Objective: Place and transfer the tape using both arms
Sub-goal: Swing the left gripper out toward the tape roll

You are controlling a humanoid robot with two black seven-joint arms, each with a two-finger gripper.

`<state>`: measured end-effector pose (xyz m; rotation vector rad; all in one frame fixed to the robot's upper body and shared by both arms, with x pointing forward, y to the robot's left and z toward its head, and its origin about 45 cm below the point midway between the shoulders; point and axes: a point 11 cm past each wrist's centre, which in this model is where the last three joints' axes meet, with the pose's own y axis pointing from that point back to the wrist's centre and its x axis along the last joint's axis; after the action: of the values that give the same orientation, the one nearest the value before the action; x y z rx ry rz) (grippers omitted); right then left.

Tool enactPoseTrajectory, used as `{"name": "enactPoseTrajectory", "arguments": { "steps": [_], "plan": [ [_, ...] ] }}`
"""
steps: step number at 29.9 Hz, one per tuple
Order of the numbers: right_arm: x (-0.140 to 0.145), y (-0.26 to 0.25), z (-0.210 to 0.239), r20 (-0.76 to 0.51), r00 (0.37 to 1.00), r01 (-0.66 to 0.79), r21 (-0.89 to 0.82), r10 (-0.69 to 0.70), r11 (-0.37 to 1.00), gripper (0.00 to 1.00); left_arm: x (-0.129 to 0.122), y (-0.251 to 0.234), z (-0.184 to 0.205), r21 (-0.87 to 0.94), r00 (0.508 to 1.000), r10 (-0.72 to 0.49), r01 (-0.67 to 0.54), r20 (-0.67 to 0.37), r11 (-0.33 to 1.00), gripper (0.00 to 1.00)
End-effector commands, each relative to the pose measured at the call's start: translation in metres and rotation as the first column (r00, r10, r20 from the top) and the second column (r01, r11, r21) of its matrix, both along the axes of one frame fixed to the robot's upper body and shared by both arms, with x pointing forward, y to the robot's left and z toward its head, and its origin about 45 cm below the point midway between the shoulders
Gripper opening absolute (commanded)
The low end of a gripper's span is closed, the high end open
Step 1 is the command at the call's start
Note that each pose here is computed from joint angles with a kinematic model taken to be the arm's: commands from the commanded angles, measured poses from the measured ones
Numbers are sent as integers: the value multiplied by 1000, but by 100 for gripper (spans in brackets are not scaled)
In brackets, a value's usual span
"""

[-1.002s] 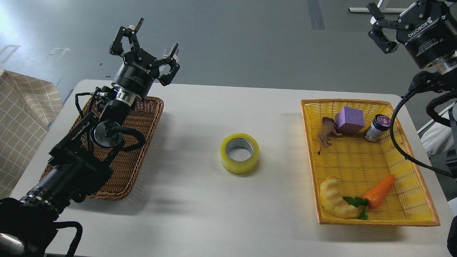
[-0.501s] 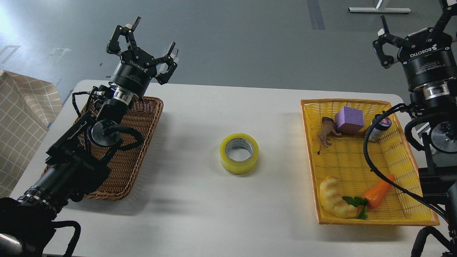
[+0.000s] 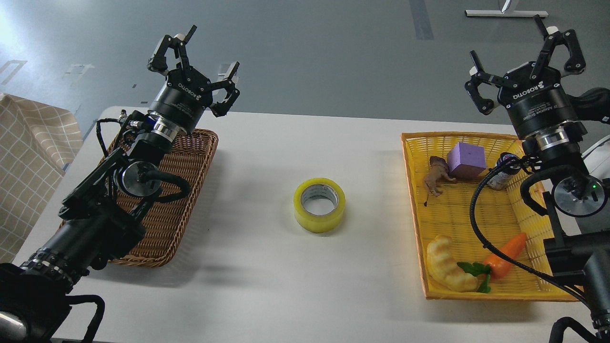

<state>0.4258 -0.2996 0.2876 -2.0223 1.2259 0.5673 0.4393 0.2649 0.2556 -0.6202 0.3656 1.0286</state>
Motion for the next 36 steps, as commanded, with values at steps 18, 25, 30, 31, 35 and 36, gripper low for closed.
{"name": "enactPoseTrajectory", "arguments": {
  "steps": [18,25,30,31,35,36],
  "plan": [
    [-6,-10,-12,-30,999,19,53,-17,998,100,-41,-61,62,672,838,-349,-28,419,740,98],
    [-11,-13,-21,-50,998,27,53,-24,998,100,-56,-78,50,829,778,-462,-133,427,543,98],
    [-12,-14,-22,-52,998,30,54,-27,998,100,-67,-93,32,884,738,-530,-196,417,423,98],
    [-13,-14,-23,-53,998,30,54,-28,998,100,-67,-94,29,895,739,-538,-197,404,401,98],
    [-15,-18,-25,-57,998,33,45,-31,998,100,-70,-97,14,928,712,-595,-261,372,267,98],
    [-15,-19,-26,-60,998,36,42,-33,998,100,-71,-97,9,929,696,-616,-302,368,214,98]
  ]
}}
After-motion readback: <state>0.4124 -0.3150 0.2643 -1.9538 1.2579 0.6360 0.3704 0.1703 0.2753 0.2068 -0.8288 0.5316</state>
